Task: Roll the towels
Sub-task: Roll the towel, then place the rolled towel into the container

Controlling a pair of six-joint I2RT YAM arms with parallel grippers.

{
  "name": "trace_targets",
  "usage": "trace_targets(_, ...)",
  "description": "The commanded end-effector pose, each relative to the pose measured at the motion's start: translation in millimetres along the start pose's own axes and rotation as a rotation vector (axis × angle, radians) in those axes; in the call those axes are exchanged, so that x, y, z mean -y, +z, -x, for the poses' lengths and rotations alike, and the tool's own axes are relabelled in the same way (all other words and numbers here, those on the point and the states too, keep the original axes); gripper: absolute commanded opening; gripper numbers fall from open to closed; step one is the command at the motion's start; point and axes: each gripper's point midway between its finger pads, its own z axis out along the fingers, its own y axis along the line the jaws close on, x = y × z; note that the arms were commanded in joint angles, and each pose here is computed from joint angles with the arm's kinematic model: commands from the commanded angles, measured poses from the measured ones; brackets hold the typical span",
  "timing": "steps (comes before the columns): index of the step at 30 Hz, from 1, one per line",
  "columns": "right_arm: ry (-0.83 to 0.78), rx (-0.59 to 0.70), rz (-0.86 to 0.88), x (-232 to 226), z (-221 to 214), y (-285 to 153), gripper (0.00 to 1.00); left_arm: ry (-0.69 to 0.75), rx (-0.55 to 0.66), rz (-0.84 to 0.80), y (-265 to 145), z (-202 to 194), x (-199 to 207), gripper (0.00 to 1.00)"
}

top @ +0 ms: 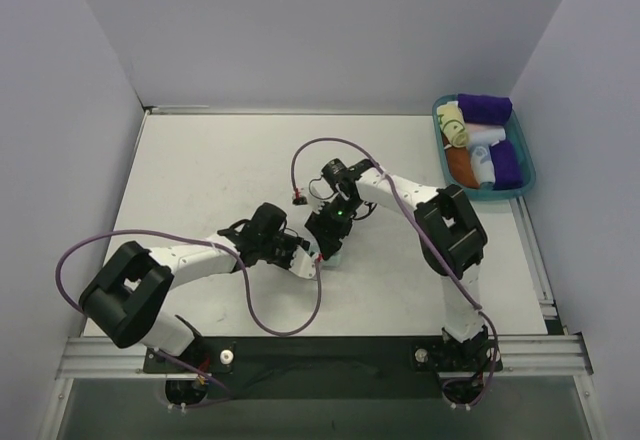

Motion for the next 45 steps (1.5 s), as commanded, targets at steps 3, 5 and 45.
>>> trace_targets(3,-0.072,0.071,-0.162,0.5,9.7,-48.0,0.59,-0.071,-0.044,-0.134,2.8,-9.2,32.3,0.31)
trace_targets(5,-0.072,0.072,-0.162,-5.4,8.0,-49.3,0.61,-0.073,-0.043,-0.132,2.8,-8.4,30.4,0.31)
trace_targets(45,0.282,0.105,-0.135,2.7,-16.0,-49.5,0.00,-0.342,0.070,0.015,-103.6,47.7,8.2,0.80)
